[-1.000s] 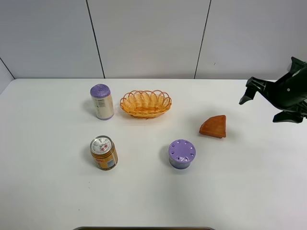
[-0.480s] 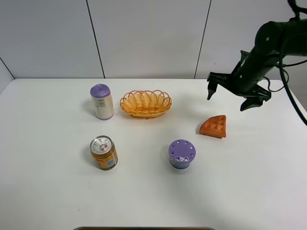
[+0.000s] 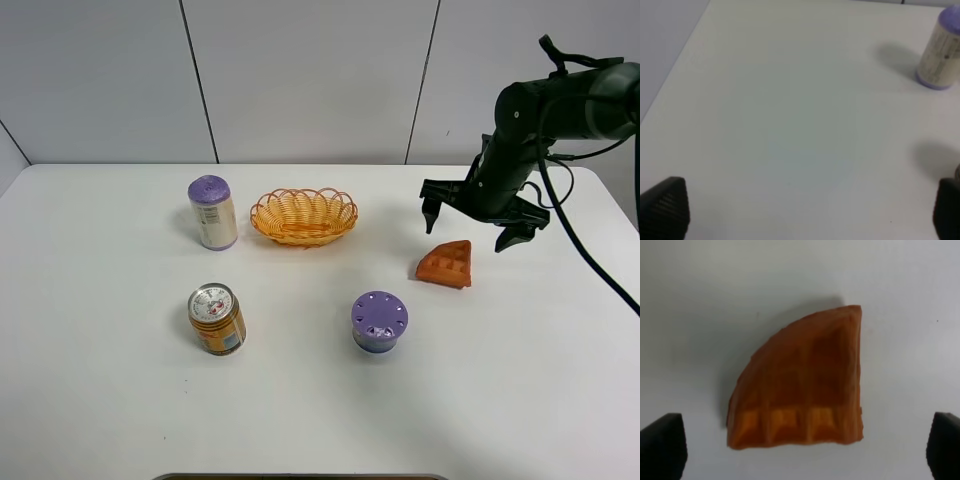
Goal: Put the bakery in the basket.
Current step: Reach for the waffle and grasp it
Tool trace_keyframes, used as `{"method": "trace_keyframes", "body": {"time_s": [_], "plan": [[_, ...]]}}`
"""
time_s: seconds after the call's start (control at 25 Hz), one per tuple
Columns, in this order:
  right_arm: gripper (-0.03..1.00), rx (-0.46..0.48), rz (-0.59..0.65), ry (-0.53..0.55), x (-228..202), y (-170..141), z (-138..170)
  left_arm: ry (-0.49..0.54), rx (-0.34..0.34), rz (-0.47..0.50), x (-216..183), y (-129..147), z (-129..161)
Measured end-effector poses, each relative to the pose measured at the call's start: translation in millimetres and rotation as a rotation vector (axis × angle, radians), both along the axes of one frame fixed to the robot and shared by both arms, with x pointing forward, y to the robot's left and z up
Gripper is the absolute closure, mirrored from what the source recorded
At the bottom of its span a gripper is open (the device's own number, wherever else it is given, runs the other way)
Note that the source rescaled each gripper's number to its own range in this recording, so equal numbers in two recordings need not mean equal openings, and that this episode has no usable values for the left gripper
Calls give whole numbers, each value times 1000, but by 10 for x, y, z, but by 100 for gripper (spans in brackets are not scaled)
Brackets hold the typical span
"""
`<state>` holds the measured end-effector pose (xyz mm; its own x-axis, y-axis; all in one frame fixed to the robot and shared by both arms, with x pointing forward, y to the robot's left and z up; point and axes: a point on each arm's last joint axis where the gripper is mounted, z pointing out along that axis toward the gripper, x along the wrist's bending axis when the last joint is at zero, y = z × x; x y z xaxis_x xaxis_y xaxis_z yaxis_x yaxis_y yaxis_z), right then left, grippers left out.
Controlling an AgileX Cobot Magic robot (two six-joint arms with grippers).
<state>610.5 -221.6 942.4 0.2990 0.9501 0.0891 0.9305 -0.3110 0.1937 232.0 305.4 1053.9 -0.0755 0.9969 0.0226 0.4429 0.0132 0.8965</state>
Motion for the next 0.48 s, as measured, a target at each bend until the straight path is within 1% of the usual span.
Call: {"method": "trace_keyframes", "body": {"time_s": [0.16,0.32,0.48], "plan": [[7,9,-2,-8,8,8,-191,0,0,0,0,0,0],[8,21,-10,9,-3,17,-405,0,0,0,0,0,0],[11,19,-1,6,6,19,-496,0,0,0,0,0,0]]}}
